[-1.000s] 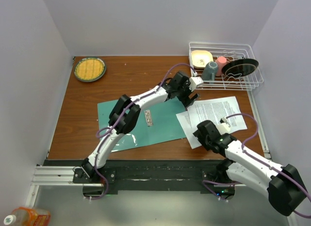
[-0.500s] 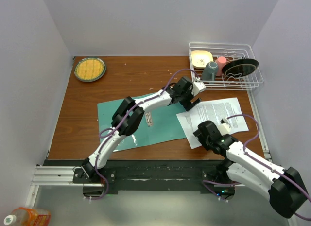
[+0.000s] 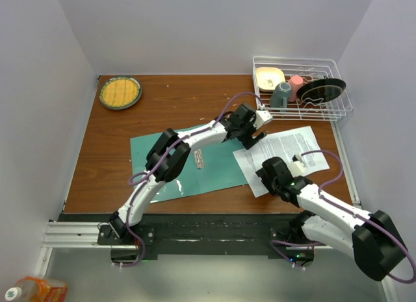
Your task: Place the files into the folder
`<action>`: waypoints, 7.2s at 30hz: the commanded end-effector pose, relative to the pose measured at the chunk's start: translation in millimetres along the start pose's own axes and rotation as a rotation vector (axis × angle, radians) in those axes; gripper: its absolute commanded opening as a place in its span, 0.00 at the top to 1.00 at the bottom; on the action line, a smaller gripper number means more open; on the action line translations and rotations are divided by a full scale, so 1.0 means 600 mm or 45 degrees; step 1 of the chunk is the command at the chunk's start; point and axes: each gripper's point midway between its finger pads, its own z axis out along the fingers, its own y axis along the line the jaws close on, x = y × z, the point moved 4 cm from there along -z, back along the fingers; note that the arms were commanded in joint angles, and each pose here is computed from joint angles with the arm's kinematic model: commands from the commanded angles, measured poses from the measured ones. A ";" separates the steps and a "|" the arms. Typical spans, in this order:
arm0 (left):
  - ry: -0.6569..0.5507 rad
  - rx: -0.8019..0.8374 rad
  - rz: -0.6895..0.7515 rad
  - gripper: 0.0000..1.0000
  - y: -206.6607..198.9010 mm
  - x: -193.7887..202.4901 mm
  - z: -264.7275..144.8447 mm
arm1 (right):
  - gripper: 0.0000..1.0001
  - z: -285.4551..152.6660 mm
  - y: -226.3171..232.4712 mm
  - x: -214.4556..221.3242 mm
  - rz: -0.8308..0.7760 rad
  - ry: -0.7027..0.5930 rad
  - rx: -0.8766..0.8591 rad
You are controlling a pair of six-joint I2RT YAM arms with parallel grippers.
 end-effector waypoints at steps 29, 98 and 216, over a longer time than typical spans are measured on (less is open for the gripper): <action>0.320 -0.031 0.114 0.00 -0.005 0.106 -0.040 | 0.47 0.001 -0.004 -0.022 -0.016 -0.066 -0.018; 0.560 -0.440 -0.675 0.01 0.297 0.448 -0.572 | 1.00 -0.102 0.334 0.195 -1.403 0.405 -0.829; 0.861 -0.181 -0.167 0.08 0.141 0.492 -0.441 | 0.43 0.006 0.293 0.178 -1.021 0.577 -0.961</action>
